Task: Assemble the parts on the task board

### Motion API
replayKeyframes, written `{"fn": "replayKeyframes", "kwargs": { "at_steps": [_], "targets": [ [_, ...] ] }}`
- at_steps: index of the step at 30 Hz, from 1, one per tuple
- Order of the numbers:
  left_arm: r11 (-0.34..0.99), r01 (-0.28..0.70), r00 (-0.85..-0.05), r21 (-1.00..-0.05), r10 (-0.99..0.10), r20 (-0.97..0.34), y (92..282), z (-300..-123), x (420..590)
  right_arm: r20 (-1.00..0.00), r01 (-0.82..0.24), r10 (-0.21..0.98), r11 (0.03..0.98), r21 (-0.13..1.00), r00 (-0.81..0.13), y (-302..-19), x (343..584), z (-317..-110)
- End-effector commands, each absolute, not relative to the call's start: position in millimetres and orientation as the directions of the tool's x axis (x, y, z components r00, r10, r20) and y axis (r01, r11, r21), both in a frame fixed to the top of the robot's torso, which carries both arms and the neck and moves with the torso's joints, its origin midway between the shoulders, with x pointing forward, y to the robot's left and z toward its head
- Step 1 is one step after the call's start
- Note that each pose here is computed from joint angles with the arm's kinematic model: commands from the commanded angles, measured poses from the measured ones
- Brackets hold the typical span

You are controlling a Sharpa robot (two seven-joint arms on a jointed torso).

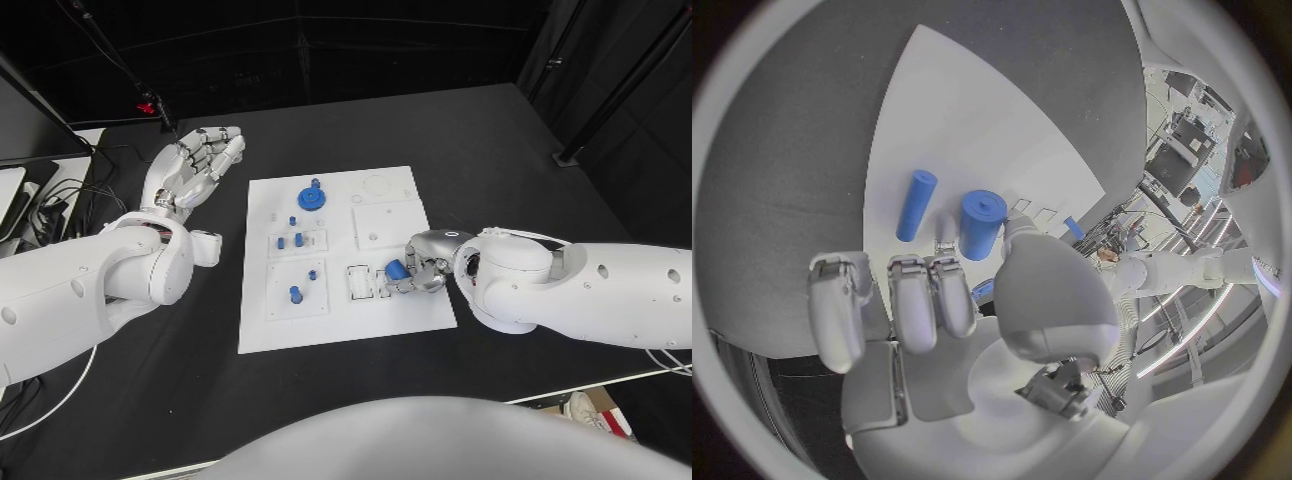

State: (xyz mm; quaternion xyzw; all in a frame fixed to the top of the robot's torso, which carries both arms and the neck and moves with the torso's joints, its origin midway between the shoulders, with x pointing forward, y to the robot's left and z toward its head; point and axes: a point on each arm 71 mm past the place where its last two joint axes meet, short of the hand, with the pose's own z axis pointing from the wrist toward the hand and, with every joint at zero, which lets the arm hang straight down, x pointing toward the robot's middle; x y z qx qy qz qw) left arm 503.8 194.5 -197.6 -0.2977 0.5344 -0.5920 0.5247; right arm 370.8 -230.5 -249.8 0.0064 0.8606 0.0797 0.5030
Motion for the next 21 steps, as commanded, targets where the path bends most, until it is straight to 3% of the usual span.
{"fn": "replayKeyframes", "kwargs": {
  "at_steps": [1,21],
  "targets": [
    [0.08,0.395,-0.282,-0.915,-0.938,-0.203,192.7,-189.8,501.4,-0.835,-0.033,0.097,0.99,0.137,-0.541,-233.9,368.0,-257.8],
    [0.08,0.391,-0.284,-0.917,-0.937,-0.202,192.9,-190.1,501.6,-0.811,-0.009,0.251,0.953,0.301,-0.529,-231.4,365.6,-253.9]
  ]
}}
